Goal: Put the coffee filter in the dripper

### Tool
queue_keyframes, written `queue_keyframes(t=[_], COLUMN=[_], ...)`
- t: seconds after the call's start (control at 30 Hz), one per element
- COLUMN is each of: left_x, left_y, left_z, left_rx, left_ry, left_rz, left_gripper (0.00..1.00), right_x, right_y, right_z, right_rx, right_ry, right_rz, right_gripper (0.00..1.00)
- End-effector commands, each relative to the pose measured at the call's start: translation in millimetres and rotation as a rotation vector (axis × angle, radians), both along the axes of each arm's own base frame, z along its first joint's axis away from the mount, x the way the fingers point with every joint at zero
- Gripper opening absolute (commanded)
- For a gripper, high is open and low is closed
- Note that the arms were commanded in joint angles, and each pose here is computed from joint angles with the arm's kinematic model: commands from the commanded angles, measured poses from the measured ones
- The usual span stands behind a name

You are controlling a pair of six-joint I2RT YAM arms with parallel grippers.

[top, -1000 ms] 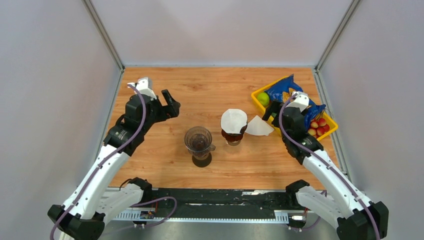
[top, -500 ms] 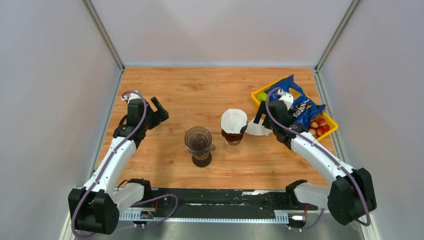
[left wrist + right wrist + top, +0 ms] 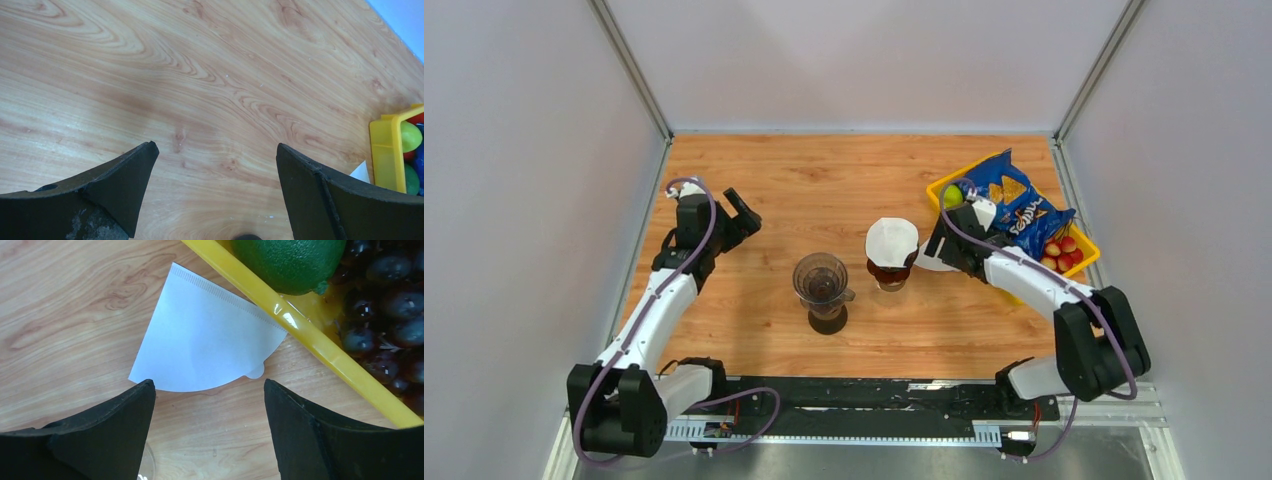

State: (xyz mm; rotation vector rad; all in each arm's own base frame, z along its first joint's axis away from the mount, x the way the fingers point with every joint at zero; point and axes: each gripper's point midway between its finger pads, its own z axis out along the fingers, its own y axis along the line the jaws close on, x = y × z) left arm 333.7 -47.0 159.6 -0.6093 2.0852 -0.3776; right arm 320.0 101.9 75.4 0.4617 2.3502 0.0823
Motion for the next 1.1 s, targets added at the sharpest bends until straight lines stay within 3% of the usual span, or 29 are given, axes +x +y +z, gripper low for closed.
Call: queue_keyframes(t=[0.0, 0.5, 0.83, 1.07], left_x=[3.9, -9.8, -13.0, -12.8], left_y=[0.5, 16.9, 19.4, 18.0], left_z=[5.0, 17.8, 22.0, 22.3], left_rx=[-0.015, 0.031, 0.039, 0.037], left_ry=[-0.032, -0.075, -0.088, -0.087], left_rz=[-0.009, 0.056, 0.064, 0.055], left_gripper=[1.0, 1.0, 1.0, 1.0], right_x=[15.6, 21.2, 16.6, 21.4], right_y=[7.2, 5.3, 4.9, 7.6], right_z=[-4.3, -56.9, -68.9, -52.0], right_rx=[0.011, -0.098, -0.105, -0.095], right_ry=[0.012, 0.131, 0.164, 0.125], right_rz=[-0.037, -0.079, -0.077, -0.05], right_gripper=[0.8, 0.76, 0.48, 0.27])
